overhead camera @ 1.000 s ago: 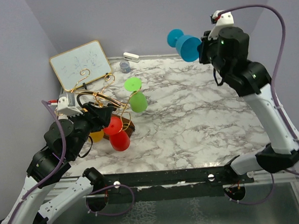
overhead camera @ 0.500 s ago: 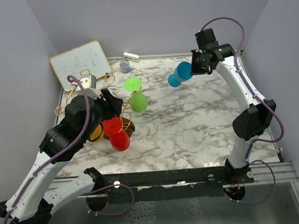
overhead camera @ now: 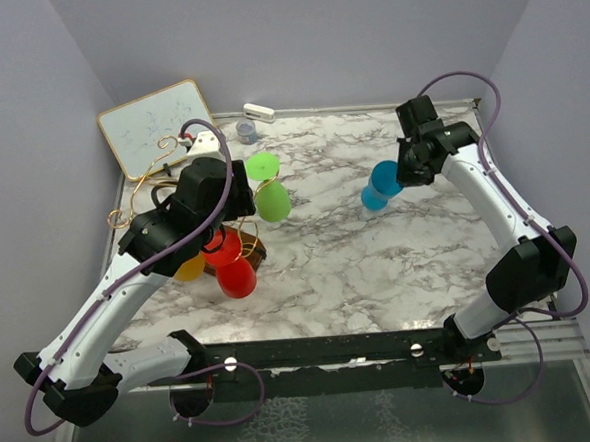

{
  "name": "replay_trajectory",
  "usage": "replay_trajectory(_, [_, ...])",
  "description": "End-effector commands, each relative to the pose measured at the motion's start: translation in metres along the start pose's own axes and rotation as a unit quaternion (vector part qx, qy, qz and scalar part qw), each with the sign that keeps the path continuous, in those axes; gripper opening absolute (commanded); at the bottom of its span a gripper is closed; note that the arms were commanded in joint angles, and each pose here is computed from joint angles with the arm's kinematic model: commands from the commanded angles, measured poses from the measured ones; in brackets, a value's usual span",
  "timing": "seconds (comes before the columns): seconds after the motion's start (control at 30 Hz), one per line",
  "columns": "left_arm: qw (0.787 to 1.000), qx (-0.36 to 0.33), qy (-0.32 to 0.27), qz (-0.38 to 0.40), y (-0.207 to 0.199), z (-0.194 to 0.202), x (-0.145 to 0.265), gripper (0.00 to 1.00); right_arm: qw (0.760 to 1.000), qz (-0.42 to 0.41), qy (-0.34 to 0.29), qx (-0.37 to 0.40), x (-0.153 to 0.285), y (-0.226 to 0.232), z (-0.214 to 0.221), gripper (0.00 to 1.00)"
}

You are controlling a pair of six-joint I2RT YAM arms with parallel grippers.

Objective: Take the wine glass off the wine glass rack

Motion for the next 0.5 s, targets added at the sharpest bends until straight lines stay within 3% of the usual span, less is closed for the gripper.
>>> replay_trajectory(0.0, [0.998,-0.001,-0.058,-0.019,0.002,-0.031,0.007,0.62,0.999,0.032,0.002,-0.002,-0.018,-0.009,0.012,0.01])
replay_trajectory(0.3, [0.998,-0.040,-0.043,-0.026,-0.007,-0.044,-0.013,0.66,0.999,0.033,0.018,0.002,-0.027,-0.009,0.019,0.04])
replay_trajectory(0.47, [0.999,-0.029,-0.030,-0.012,-0.001,-0.048,-0.029,0.67,1.000,0.022,0.012,0.007,-0.023,-0.006,0.014,0.08])
Point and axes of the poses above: each gripper's point midway between its finger pads, its own x axis back along the fingers, its own y axis along the line the jaws close on, z = x × y, the point moved 6 cm from there along x, back along the fingers, and after that the axes turned 4 degrees about -x, right-handed, at the moved point
